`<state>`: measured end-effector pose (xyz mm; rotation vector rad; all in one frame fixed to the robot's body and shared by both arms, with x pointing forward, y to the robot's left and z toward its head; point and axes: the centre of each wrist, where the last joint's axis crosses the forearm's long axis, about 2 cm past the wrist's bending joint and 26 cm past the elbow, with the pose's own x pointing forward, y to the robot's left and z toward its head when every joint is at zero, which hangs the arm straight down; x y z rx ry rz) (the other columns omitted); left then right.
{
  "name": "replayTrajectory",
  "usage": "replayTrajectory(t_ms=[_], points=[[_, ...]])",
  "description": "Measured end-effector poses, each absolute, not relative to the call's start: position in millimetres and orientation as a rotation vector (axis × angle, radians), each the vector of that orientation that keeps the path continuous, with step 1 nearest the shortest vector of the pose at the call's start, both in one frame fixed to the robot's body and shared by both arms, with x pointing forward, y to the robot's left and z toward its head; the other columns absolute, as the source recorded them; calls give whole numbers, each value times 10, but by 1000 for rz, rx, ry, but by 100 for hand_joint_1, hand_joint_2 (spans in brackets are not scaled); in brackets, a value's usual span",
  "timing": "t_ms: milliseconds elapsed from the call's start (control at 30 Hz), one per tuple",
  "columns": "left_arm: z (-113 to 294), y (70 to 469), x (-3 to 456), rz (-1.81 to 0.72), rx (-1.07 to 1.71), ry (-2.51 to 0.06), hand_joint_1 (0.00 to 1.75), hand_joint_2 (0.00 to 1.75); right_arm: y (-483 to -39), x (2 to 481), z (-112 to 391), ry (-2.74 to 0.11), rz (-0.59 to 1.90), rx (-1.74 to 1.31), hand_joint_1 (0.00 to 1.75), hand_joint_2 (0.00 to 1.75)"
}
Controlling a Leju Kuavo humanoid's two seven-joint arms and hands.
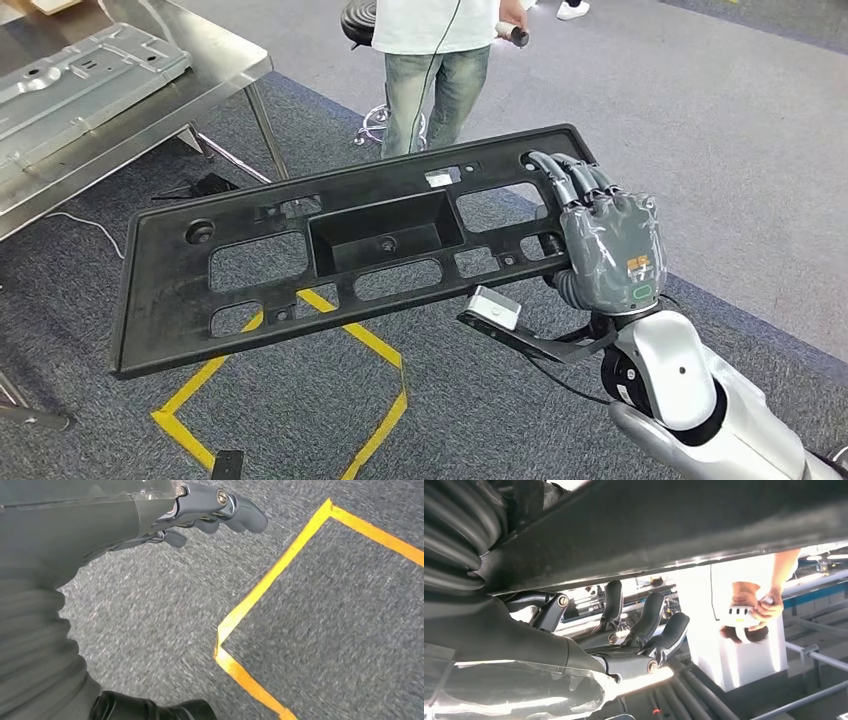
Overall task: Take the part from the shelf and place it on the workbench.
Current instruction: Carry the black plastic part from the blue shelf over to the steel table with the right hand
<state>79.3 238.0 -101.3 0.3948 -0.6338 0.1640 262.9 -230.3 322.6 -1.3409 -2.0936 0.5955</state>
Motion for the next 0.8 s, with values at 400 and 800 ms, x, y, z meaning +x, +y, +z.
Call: replayTrajectory(t_ms=[400, 800], points=[[-1017, 2373, 769, 176, 391, -625, 0, 175, -2300, 2624, 3233, -2101, 593, -1366, 175, 175], [-1017, 2380, 777, 172, 392, -625, 0, 175, -2299, 2621, 3239, -2106, 591, -1383, 175, 175]])
